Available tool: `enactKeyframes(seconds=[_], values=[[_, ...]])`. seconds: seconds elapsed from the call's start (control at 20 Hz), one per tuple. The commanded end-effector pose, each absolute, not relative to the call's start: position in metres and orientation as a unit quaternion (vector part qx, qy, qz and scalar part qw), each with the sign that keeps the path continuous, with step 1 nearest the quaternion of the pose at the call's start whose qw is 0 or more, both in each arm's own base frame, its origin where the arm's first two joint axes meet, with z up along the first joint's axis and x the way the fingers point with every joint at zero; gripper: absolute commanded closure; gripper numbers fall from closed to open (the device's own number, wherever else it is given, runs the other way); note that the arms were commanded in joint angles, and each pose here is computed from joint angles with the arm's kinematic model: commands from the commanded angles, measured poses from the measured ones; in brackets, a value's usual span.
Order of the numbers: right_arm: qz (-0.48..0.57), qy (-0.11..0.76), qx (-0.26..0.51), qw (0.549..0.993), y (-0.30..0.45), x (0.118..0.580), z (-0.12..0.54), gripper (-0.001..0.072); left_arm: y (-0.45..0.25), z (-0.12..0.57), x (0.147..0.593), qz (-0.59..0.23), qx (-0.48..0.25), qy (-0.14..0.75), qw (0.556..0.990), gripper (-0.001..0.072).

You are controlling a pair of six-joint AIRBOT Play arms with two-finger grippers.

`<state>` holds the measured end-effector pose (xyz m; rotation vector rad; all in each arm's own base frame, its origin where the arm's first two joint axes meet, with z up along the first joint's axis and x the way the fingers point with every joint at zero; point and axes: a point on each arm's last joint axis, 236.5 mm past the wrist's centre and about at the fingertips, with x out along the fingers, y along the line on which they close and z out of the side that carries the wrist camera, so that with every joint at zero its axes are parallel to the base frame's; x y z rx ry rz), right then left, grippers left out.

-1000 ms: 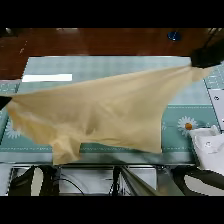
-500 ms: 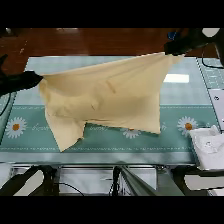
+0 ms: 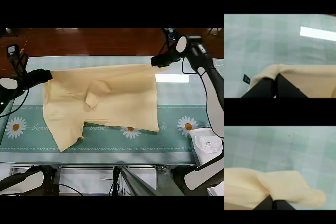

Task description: Fold the shirts.

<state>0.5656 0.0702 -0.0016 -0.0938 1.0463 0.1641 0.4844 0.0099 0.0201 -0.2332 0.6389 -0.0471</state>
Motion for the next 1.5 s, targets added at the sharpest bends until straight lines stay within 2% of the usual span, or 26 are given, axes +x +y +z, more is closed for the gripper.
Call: enactKeyframes(seconds=[0.0,0.05,0.1,0.15,0.2,0.3,0.4,0.45,0.5,0.55,0.65,0.75,0.8,0.9,1.0,1.05,1.45], values=[[0.105,0.542,0.011,0.834,0.094,0.553,-0.037,0.0698,-0.015,-0.014,0.478,-0.044,-0.139,0.362,0.921,0.0669],[0.111,0.55,0.021,0.827,0.099,0.549,-0.039,0.0671,-0.021,-0.018,0.477,-0.049,-0.137,0.369,0.918,0.0601],[0.117,0.56,0.029,0.82,0.103,0.543,-0.04,0.0551,-0.022,-0.02,0.477,-0.05,-0.138,0.37,0.918,0.0353],[0.118,0.57,0.029,0.812,0.103,0.537,-0.042,0.0389,-0.022,-0.02,0.477,-0.048,-0.141,0.371,0.917,0.0154],[0.12,0.585,0.025,0.802,0.102,0.529,-0.045,0.0285,-0.019,-0.016,0.476,-0.05,-0.144,0.371,0.916,0.0085],[0.105,0.615,-0.003,0.781,0.084,0.51,-0.04,0.0285,-0.006,0.012,0.476,-0.055,-0.153,0.362,0.918,0.0084],[0.065,0.634,-0.068,0.767,0.043,0.49,-0.016,0.0284,0.028,0.055,0.47,-0.051,-0.136,0.35,0.925,0.0089],[0.037,0.644,-0.116,0.756,0.014,0.478,-0.002,0.0272,0.05,0.068,0.46,-0.041,-0.117,0.358,0.925,0.009],[-0.003,0.65,-0.124,0.75,-0.015,0.47,0.01,0.0219,0.074,0.069,0.441,-0.026,-0.105,0.386,0.916,0.009],[-0.025,0.663,-0.105,0.741,-0.034,0.461,0.013,0.022,0.092,0.058,0.415,-0.009,-0.116,0.432,0.894,0.009],[-0.031,0.715,-0.033,0.697,-0.052,0.426,0.003,0.0221,0.111,0.018,0.349,0.02,-0.182,0.542,0.82,0.0088],[-0.002,0.742,0.044,0.668,-0.048,0.404,-0.011,0.0224,0.106,-0.015,0.3,0.021,-0.253,0.595,0.763,0.0088],[0.011,0.75,0.074,0.657,-0.045,0.396,-0.016,0.0233,0.095,-0.026,0.29,0.012,-0.295,0.598,0.745,0.0088],[0.025,0.745,0.086,0.662,-0.046,0.391,-0.02,0.0241,0.074,-0.04,0.279,-0.012,-0.345,0.597,0.724,0.0086],[0.024,0.727,0.073,0.682,-0.049,0.395,-0.019,0.0241,0.066,-0.05,0.274,-0.021,-0.342,0.604,0.72,0.0079],[0.028,0.718,0.07,0.692,-0.048,0.398,-0.018,0.0241,0.065,-0.051,0.274,-0.021,-0.341,0.605,0.719,0.0021],[0.068,0.689,0.086,0.716,-0.03,0.415,-0.013,0.0244,0.064,-0.078,0.278,-0.026,-0.363,0.619,0.696,0.0021]])
